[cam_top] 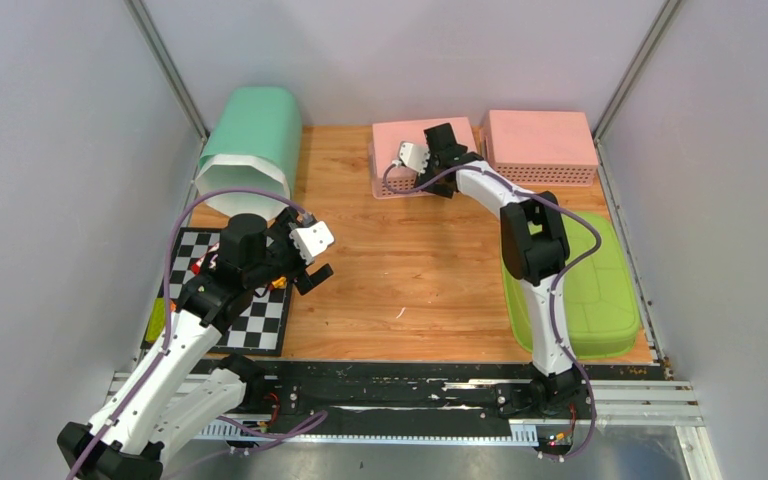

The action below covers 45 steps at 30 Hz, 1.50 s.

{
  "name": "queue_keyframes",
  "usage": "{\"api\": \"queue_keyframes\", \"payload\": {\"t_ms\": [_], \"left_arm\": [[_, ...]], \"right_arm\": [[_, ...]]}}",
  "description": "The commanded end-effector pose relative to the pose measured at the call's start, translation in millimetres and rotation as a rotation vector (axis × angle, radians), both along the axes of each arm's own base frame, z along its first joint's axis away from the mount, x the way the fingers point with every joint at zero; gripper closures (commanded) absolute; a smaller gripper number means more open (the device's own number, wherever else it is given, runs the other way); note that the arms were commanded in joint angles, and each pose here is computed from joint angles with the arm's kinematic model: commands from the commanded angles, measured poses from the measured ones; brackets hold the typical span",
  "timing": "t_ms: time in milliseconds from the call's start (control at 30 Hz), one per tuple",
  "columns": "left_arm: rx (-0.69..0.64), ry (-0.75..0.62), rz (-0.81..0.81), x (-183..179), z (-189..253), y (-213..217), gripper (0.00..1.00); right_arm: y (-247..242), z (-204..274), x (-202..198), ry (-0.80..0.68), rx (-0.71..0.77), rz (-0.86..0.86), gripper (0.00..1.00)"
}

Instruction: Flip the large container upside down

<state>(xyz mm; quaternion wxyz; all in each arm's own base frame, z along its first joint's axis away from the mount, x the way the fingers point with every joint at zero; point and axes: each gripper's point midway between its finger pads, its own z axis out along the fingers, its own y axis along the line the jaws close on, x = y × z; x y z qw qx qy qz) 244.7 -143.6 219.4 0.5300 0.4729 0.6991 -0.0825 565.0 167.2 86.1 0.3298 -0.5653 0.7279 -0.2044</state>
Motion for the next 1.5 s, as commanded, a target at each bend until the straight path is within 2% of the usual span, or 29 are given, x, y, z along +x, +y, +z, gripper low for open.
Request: {"api": "queue_keyframes", "payload": {"t_ms": [0, 367, 1467], "left_arm": [[-0.005, 0.003, -0.002, 2.0, -3.4, -0.3, 0.00], [-0.003, 0.006, -0.002, 2.6, -4.4, -0.5, 0.00], [-0.004, 0.005, -0.007, 1.6, -3.6, -1.1, 0.00]], "right_arm": [[-11.9, -14.9, 5.7, 0.017, 0.004, -0.077, 0.11], [-10.9, -14.0, 15.8, -0.010, 0.045, -0.147, 0.11], [-13.8, -6.7, 28.7, -0.054, 0.014, -0.156, 0.10]]}}
